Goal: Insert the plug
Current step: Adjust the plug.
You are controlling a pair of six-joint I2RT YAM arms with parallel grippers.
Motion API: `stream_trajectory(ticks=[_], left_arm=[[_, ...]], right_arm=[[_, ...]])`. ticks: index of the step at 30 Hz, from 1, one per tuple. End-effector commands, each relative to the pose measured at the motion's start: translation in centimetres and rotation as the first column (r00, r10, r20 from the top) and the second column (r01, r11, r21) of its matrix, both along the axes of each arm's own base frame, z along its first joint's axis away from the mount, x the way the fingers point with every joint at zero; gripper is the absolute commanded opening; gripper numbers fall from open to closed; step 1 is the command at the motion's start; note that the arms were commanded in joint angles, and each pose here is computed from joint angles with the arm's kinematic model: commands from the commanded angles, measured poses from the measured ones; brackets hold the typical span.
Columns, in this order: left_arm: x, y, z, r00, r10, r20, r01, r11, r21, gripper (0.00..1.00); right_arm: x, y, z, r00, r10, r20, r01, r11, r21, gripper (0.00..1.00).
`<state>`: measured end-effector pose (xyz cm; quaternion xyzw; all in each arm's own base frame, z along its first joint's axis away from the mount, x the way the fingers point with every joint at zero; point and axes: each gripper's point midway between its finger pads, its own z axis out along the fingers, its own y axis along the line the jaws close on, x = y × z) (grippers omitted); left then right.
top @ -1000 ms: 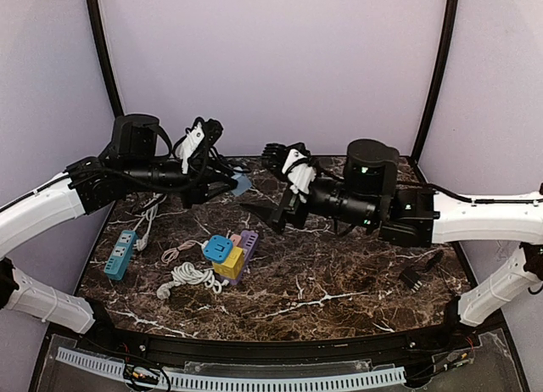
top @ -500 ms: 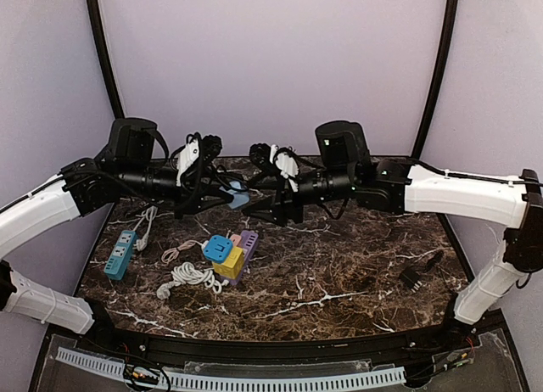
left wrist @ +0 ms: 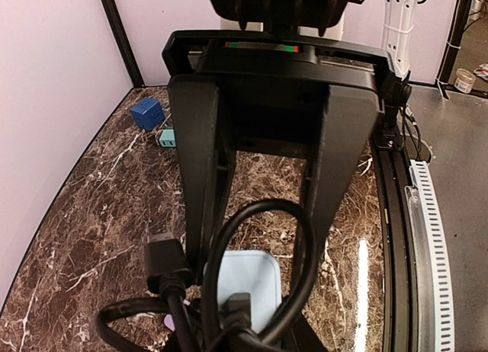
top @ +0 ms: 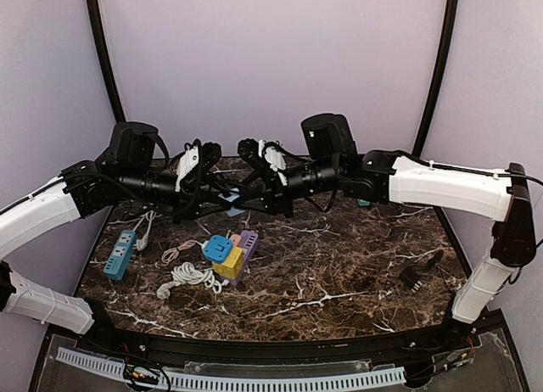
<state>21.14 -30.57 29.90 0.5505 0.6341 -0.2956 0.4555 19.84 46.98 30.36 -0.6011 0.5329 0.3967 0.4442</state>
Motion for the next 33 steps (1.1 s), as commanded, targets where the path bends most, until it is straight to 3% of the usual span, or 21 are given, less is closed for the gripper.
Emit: stream_trajectory(ticks=[1, 3, 13, 15, 16, 18, 20, 26, 30, 33], left_arm=[[-0.9, 0.0, 0.6, 0.999, -0.028, 0.015, 0.028, 0.999, -0.026, 0.01], [-0.9, 0.1, 0.5, 1.0, -0.024, 0.018, 0.025, 0.999, -0.021, 0.01], [-0.9, 0.0, 1.0, 0.999, -0.027, 0.026, 0.028, 0.999, -0.034, 0.02], [-0.6, 0.1, 1.2, 0.999, -0.007, 0.034, 0.008, 0.999, -0.042, 0.28], [-0.4, 0.1, 1.2, 0.999, 0.002, 0.033, -0.001, 0.999, -0.045, 0.52], [-0.2, 0.2, 1.2, 0.999, 0.021, 0.035, -0.019, 0.998, -0.054, 0.76], [0.2, 0.3, 1.2, 0.998, 0.045, 0.041, -0.042, 0.997, -0.06, 0.83], [0.5, 0.9, 0.7, 0.995, 0.102, 0.017, -0.1, 0.991, -0.093, 0.87], [-1.8, -0.4, 3.5, 0.999, -0.031, -0.042, 0.02, 0.969, -0.245, 0.75], [-1.9, -1.6, 6.5, 0.992, -0.085, -0.093, 0.047, 0.935, -0.352, 0.69]], right_arm=[[-0.1, 0.3, 0.7, 1.0, 0.029, -0.008, -0.029, 0.999, 0.014, 0.18], [-0.2, 0.2, 0.6, 1.0, 0.03, -0.005, -0.029, 1.0, 0.01, 0.01], [-0.2, -0.8, 0.6, 1.0, -0.006, -0.002, 0.006, 1.0, 0.008, 0.0], [0.3, -0.9, 0.8, 0.999, -0.042, -0.005, 0.042, 0.999, 0.019, 0.0], [0.5, -0.9, 0.9, 0.998, -0.059, -0.006, 0.059, 0.998, 0.026, 0.0], [1.0, -1.2, 1.1, 0.995, -0.095, -0.013, 0.096, 0.994, 0.047, 0.0], [1.3, -1.5, 1.9, 0.992, -0.124, -0.024, 0.126, 0.988, 0.086, 0.0], [0.7, -3.9, 6.5, 0.983, -0.17, -0.075, 0.185, 0.939, 0.289, 0.0], [-0.9, -6.8, 11.2, 0.977, -0.183, -0.111, 0.214, 0.797, 0.565, 0.0], [-2.9, -7.4, 12.1, 0.978, -0.203, -0.056, 0.188, 0.72, 0.668, 0.0]])
